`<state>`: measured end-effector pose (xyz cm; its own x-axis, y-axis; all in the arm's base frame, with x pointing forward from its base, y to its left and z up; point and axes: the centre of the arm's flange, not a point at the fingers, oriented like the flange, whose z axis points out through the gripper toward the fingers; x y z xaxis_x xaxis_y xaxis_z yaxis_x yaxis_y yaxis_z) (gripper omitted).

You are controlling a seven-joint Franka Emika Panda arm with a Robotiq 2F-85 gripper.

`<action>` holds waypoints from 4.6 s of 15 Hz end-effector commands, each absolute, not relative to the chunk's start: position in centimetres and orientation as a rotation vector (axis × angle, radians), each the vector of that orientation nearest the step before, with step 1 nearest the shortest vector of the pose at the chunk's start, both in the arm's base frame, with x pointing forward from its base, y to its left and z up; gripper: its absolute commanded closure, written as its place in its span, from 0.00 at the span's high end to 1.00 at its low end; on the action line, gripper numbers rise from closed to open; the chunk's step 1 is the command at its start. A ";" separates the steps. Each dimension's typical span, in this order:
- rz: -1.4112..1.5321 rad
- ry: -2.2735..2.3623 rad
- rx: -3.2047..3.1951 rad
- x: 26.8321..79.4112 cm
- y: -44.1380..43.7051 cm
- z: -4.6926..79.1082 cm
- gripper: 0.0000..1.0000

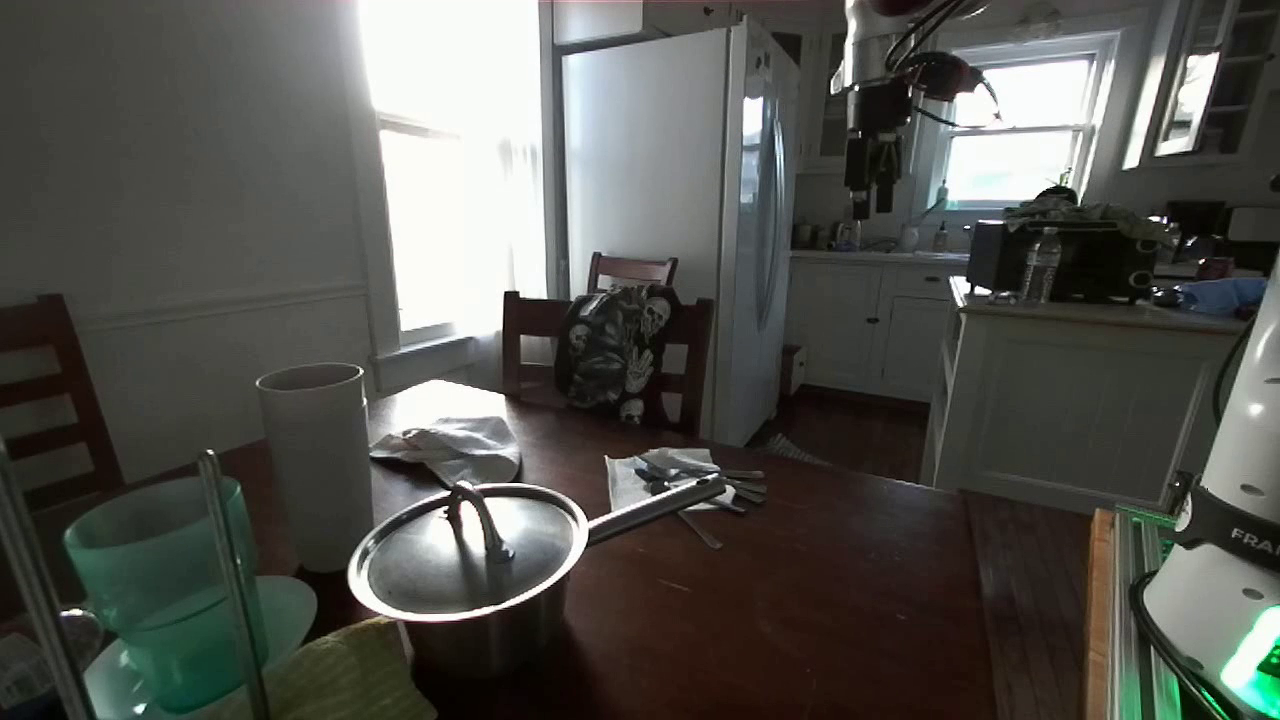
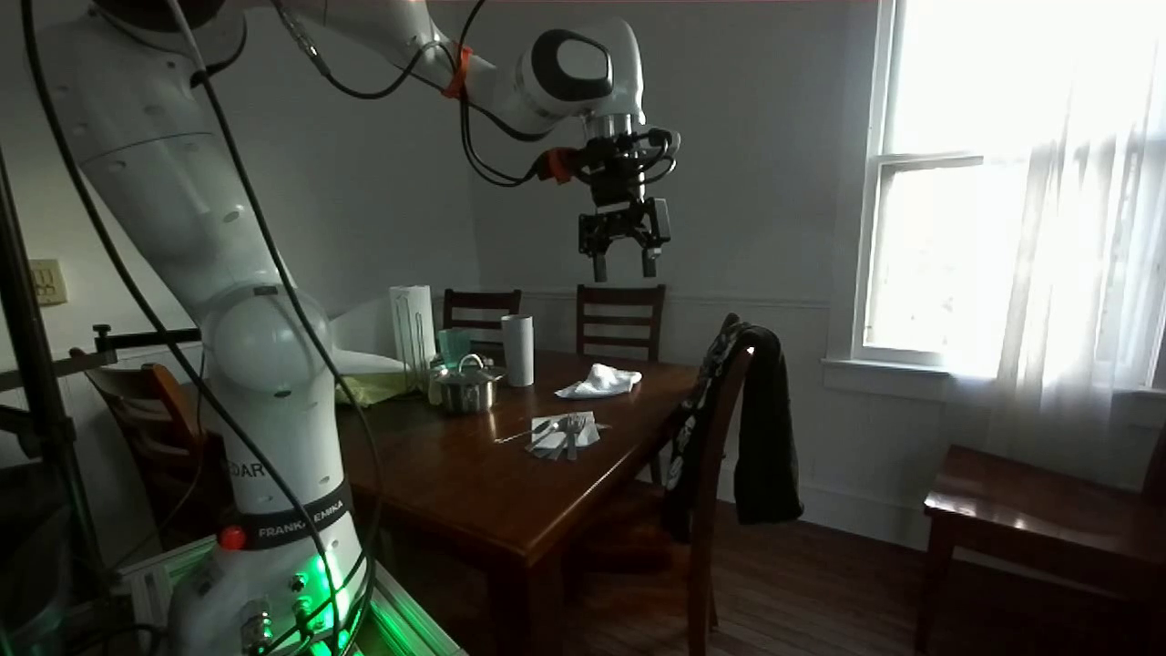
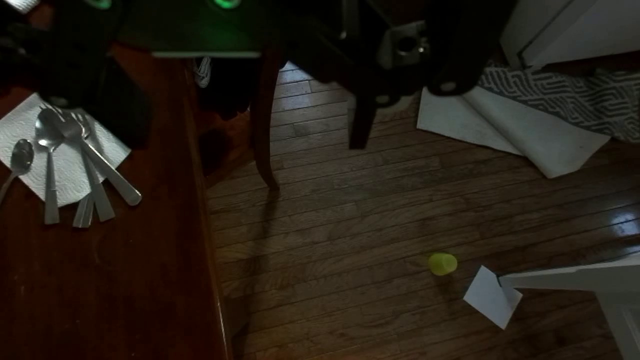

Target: Move the silver pot to the right

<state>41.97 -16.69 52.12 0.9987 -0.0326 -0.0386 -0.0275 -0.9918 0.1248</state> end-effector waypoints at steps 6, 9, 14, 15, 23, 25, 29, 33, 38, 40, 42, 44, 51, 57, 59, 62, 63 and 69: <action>-0.061 -0.046 3.016 42.0 -16.7 52.1 1.00; -0.061 -0.046 3.016 42.0 -16.7 52.1 1.00; -0.061 -0.046 3.016 42.0 -16.7 52.1 1.00; -0.061 -0.046 3.016 42.0 -16.7 52.1 1.00; 0.027 0.239 3.021 43.7 -12.1 52.1 1.00; 0.060 0.408 3.013 43.9 -8.4 52.1 1.00; 0.072 0.720 3.009 42.7 -1.2 51.6 1.00; 0.071 0.986 2.981 39.6 5.1 50.3 1.00; 0.131 1.333 2.824 35.3 12.3 48.9 1.00; 0.143 1.441 2.784 34.5 14.4 48.9 1.00; 0.101 1.372 2.790 35.5 14.5 49.1 1.00; 0.106 1.400 2.777 35.1 15.0 49.1 1.00; 0.108 1.413 2.773 35.1 14.8 49.1 1.00; 0.099 1.452 2.749 36.1 17.8 47.0 1.00; 0.103 1.448 2.740 36.4 18.8 46.0 1.00; 0.112 1.424 2.750 37.1 20.2 44.0 1.00; 0.115 1.422 2.758 37.3 20.6 43.4 1.00; 0.137 1.447 2.790 38.8 23.4 38.8 1.00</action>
